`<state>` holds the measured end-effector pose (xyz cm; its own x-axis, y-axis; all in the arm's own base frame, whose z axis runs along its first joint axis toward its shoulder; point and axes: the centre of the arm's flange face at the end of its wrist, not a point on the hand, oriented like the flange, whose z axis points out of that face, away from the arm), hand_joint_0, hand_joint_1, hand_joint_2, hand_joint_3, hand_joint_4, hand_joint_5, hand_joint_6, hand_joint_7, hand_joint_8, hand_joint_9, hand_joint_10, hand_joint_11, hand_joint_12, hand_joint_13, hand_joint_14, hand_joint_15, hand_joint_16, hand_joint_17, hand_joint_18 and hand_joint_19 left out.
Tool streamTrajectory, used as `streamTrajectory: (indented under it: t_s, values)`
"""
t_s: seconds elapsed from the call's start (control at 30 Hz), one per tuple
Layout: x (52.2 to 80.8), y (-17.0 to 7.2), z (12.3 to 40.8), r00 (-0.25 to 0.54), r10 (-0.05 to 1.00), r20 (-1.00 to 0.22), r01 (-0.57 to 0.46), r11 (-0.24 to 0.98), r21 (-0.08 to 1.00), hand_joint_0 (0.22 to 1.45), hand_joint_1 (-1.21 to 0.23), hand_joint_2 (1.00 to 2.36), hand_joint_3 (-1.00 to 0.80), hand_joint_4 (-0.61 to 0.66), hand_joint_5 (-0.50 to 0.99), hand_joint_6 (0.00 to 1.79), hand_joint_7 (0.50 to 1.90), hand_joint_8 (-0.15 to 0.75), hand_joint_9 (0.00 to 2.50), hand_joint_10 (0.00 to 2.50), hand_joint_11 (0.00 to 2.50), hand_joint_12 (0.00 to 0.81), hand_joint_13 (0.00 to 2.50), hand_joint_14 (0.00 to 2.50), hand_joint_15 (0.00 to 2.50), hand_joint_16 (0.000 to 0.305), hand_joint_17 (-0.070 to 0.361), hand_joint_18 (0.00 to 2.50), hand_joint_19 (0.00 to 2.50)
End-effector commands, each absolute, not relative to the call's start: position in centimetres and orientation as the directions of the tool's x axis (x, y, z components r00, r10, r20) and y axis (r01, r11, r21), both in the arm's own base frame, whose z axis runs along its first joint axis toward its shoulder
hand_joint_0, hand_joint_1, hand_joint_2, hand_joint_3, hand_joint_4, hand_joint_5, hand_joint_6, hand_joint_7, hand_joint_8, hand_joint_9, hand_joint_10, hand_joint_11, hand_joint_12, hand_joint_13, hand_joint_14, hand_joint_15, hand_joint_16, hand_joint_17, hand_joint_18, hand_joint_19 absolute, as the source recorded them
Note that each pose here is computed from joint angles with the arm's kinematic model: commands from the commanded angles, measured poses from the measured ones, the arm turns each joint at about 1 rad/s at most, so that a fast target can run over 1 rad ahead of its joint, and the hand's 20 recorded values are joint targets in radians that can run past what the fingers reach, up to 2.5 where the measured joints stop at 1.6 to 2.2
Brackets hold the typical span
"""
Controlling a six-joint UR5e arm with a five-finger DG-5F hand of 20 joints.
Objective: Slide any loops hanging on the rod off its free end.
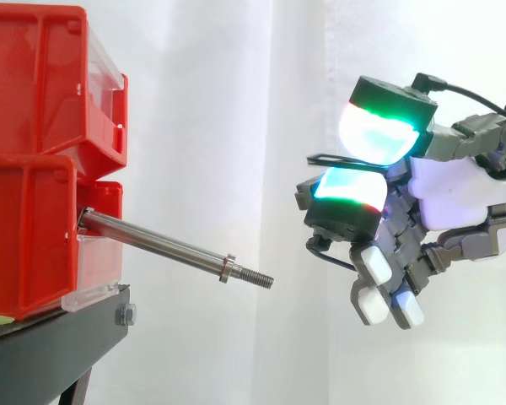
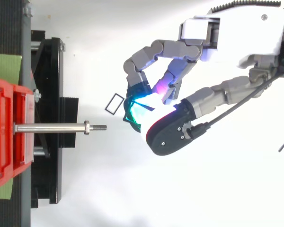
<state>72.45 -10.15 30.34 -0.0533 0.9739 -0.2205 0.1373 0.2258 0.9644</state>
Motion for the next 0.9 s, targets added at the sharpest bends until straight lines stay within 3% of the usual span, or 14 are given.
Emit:
streamTrajectory:
  t_s: [0.0, 0.3, 0.5, 0.73, 0.87]
  values:
    - [72.46, -10.16, 30.35, -0.053, 0.974, -0.22, 0.137, 0.226, 0.965, 0.52, -0.58, 1.0, -0.5, 0.23, -0.12, 0.64, 1.41, 0.363, 1.03, 0.02, 0.51, 0.409, 0.91, 0.01, 0.31, 0.069, 0.155, 0.87, 0.63]
    - [72.44, -10.25, 30.35, -0.053, 0.975, -0.217, 0.137, 0.223, 0.965, 0.6, -0.44, 1.01, -0.41, 0.21, -0.1, 0.61, 1.45, 0.353, 1.05, 0.02, 0.5, 0.398, 0.91, 0.01, 0.31, 0.064, 0.145, 0.84, 0.66]
    - [72.44, -10.25, 30.35, -0.053, 0.975, -0.217, 0.137, 0.223, 0.965, 0.61, -0.44, 1.02, -0.33, 0.21, -0.1, 0.6, 1.46, 0.352, 1.06, 0.02, 0.51, 0.396, 0.92, 0.01, 0.31, 0.065, 0.146, 0.85, 0.65]
    - [72.46, -10.25, 30.36, -0.052, 0.975, -0.217, 0.135, 0.223, 0.965, 0.59, -0.55, 1.03, -0.21, 0.22, -0.12, 0.61, 1.47, 0.356, 1.04, 0.02, 0.52, 0.4, 0.9, 0.01, 0.32, 0.065, 0.147, 0.84, 0.65]
    - [72.46, -10.25, 30.36, -0.052, 0.975, -0.217, 0.135, 0.223, 0.965, 0.57, -0.69, 1.03, -0.2, 0.23, -0.17, 0.71, 1.38, 0.352, 0.98, 0.02, 0.55, 0.405, 0.89, 0.01, 0.32, 0.067, 0.15, 0.85, 0.64]
